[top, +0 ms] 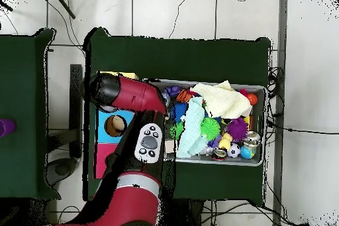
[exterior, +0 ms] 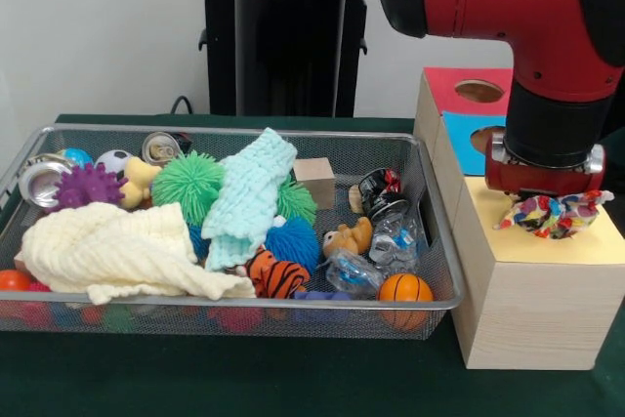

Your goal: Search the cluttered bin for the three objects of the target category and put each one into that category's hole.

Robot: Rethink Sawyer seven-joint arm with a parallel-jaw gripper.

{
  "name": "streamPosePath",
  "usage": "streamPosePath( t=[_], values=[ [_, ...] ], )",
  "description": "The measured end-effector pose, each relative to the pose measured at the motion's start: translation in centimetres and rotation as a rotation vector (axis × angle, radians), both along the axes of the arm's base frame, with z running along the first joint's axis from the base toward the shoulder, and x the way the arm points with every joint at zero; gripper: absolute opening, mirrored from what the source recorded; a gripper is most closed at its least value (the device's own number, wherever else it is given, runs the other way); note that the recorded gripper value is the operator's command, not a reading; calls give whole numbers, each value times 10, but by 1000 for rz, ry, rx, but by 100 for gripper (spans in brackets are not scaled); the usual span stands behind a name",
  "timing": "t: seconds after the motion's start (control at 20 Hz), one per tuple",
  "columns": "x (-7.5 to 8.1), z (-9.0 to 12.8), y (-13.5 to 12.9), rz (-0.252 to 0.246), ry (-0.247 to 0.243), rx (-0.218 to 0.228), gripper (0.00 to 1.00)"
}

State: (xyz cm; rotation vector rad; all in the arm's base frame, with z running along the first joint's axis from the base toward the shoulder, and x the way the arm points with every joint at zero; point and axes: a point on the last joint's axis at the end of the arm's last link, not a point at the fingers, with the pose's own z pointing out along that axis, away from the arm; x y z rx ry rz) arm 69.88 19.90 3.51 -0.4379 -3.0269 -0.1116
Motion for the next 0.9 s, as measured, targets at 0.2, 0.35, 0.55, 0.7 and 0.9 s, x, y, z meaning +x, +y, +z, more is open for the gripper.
streamPosePath(
  t=[0.2,0.35,0.55,0.7,0.9],
  values=[
    [1,-1,0,0,0,0,0],
    [1,-1,0,0,-2,-1,0],
    [1,-6,0,0,-31,-13,0],
    [-1,-13,1,-2,-72,-29,0],
    [-5,-13,2,-6,-135,-52,0]
  ],
)
